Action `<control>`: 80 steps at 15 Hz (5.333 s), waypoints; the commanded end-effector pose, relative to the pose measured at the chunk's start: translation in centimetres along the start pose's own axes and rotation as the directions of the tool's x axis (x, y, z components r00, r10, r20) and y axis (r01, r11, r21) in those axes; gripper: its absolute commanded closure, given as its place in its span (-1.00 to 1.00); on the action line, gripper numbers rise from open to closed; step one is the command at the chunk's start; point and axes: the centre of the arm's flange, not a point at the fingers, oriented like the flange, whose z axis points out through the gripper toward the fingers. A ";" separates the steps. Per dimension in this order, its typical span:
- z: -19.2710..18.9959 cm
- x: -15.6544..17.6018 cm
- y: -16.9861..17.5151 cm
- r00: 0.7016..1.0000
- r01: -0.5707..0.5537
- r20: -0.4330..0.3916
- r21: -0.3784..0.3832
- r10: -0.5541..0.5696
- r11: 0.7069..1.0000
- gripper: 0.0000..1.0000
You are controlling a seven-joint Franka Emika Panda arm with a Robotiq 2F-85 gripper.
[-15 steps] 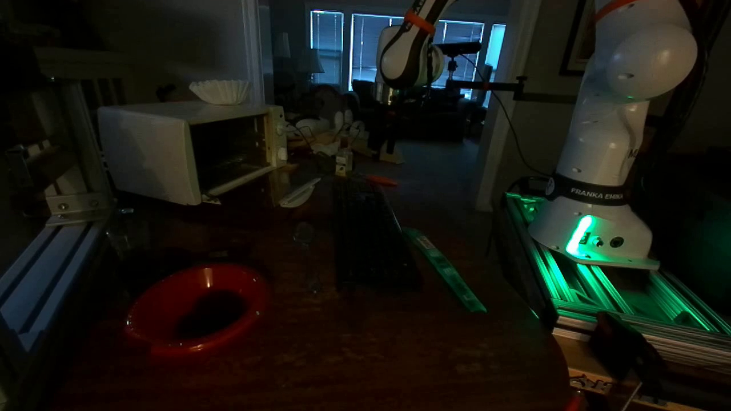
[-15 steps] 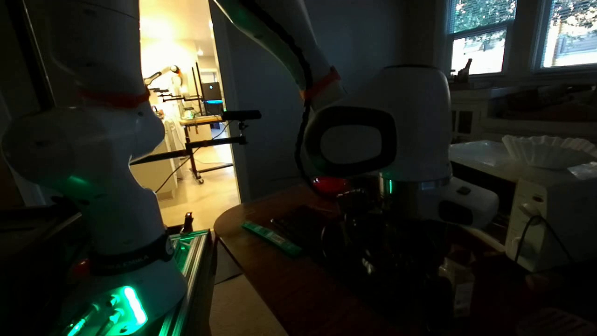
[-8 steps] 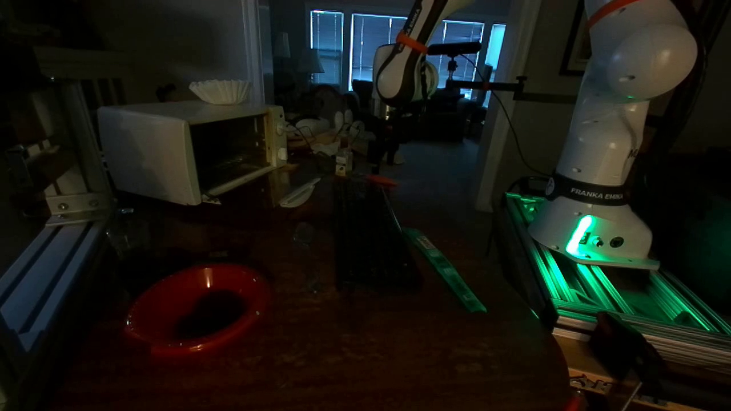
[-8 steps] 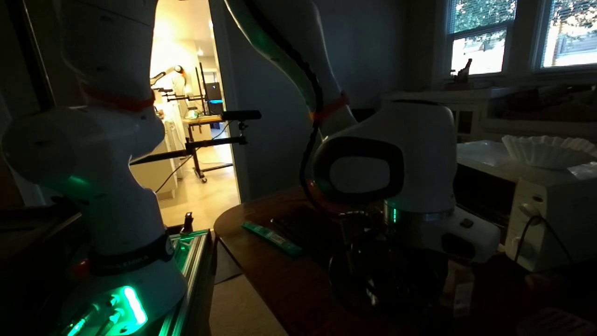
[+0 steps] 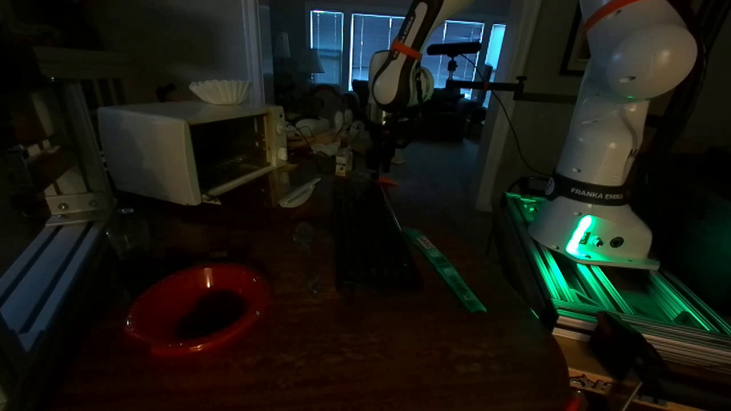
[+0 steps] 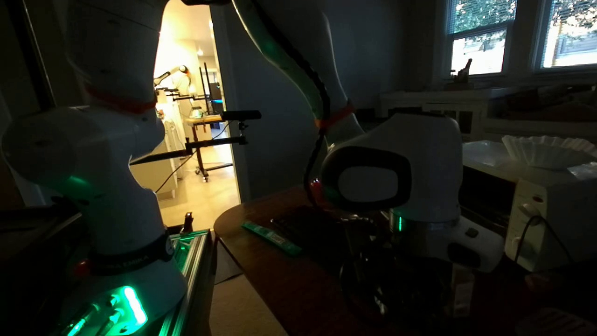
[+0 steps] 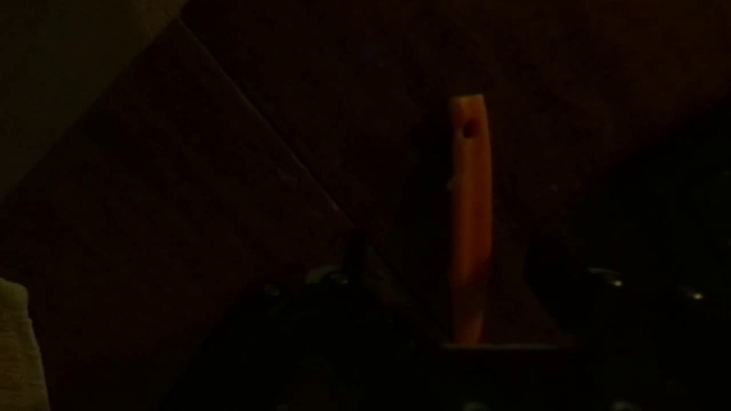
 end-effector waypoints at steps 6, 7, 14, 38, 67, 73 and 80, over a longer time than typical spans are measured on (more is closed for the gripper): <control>1.0 0.4 0.1 1.000 -0.002 -0.006 -0.003 0.002 1.000 -0.27; 1.0 0.4 0.1 1.000 -0.001 -0.004 -0.003 0.001 1.000 -0.24; 1.0 0.4 0.1 1.000 0.000 -0.003 -0.002 0.000 1.000 0.13; 1.2 0.3 0.1 0.997 0.075 0.005 0.045 -0.076 0.996 0.90; -11.1 -5.1 8.7 0.992 -0.016 0.124 0.296 -0.022 0.955 0.90; -10.2 -5.4 11.0 0.969 -0.087 0.247 0.386 -0.012 0.918 0.90; -9.2 -3.3 13.6 0.931 -0.150 0.366 0.404 -0.009 0.902 0.90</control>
